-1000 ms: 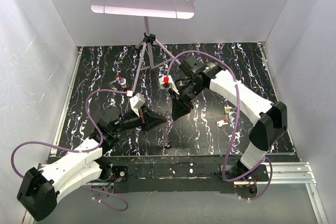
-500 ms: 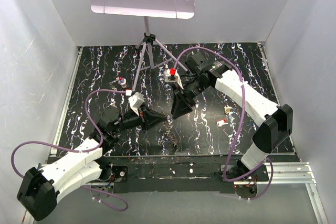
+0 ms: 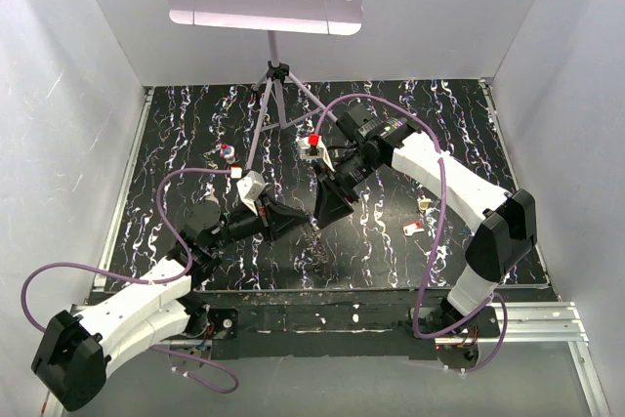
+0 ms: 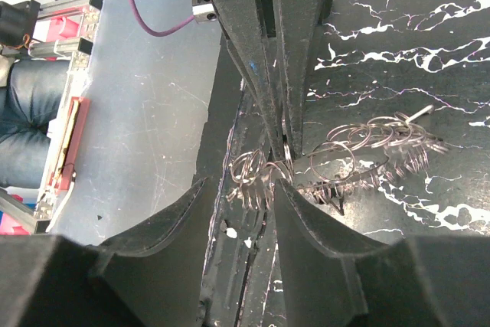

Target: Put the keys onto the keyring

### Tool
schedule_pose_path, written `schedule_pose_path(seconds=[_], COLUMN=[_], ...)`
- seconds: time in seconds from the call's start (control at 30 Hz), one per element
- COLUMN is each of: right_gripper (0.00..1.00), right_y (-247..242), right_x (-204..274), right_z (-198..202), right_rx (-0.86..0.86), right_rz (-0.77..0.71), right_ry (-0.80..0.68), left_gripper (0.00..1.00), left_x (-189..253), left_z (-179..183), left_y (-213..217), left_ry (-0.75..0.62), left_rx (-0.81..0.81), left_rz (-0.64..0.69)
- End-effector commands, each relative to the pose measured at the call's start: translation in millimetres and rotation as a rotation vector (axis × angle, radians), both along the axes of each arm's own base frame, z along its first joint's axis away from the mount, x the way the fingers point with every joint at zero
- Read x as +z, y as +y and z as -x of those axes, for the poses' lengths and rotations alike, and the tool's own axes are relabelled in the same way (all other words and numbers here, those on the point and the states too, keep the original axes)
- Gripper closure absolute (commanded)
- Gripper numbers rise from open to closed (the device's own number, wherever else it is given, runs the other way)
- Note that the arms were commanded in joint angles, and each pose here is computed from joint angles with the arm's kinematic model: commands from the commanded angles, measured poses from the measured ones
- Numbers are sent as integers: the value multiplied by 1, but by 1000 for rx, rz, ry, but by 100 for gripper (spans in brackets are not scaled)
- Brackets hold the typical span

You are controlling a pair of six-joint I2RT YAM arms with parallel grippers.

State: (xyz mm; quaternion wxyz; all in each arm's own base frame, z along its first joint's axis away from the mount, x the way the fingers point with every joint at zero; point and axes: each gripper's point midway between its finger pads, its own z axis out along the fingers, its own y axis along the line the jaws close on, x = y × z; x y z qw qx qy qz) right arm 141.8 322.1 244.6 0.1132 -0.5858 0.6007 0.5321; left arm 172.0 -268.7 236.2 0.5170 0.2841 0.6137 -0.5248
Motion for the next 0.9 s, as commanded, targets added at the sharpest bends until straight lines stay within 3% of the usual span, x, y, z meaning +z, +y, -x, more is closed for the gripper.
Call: schedule_pose_path(seconds=[0.0,0.87], right_gripper=[53,52], right_y=[3,7], right_x=[0,-7], right_z=[0,1], right_rx=[11,14], right_rz=[-20,3], right_ry=[3,-16], left_gripper=[100,100], left_x=[12,12], left_z=[0,-1], left_y=[3,7], left_ry=[-40,-31], left_rx=[19,40], left_rz=[43,63])
